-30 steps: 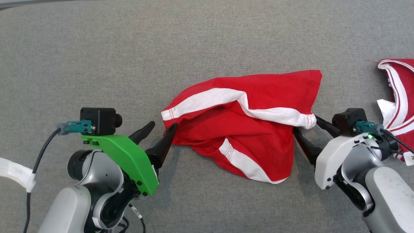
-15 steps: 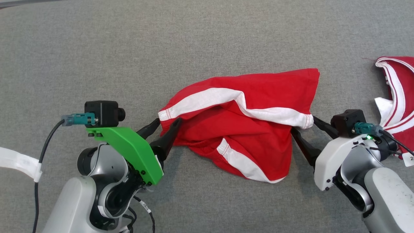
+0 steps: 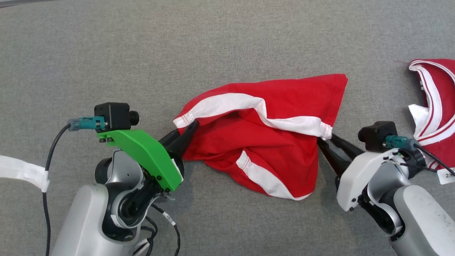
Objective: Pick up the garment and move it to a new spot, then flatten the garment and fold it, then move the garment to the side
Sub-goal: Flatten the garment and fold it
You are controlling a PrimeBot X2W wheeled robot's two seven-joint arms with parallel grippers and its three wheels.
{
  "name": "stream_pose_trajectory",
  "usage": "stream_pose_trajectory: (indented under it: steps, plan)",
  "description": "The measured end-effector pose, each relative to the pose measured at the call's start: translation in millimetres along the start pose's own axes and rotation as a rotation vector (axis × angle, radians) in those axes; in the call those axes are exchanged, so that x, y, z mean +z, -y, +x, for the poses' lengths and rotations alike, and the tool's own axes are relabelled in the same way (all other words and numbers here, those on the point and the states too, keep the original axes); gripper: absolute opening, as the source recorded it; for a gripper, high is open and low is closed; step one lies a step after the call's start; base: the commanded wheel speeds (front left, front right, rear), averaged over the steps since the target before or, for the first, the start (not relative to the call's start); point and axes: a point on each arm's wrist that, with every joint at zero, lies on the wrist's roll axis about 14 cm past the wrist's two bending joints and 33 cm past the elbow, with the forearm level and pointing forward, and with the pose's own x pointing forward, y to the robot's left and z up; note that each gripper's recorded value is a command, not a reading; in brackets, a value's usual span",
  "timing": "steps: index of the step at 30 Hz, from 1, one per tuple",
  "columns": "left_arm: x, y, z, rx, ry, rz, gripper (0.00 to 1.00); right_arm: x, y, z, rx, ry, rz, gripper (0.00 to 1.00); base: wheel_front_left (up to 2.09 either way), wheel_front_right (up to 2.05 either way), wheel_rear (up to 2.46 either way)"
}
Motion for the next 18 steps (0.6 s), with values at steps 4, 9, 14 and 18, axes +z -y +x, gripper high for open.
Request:
stream_pose_trajectory:
  steps: [4,9,14,18]
  plan:
    - [8,2,1,-0.014,0.030,-0.002,0.00,18,0,0,0.012,0.060,0.035,0.00,0.00,0.00,0.00]
    - [48,25,-9,-0.100,0.111,0.000,0.00,80,5,-16,0.060,0.250,0.207,0.00,0.00,0.00,0.00]
    - [96,60,-25,-0.186,0.157,0.087,0.00,145,22,-44,0.125,0.379,0.297,0.00,0.00,0.00,0.00]
    - [144,71,-19,-0.168,0.184,0.212,0.00,202,44,-44,0.160,0.468,0.343,0.00,0.00,0.00,0.00]
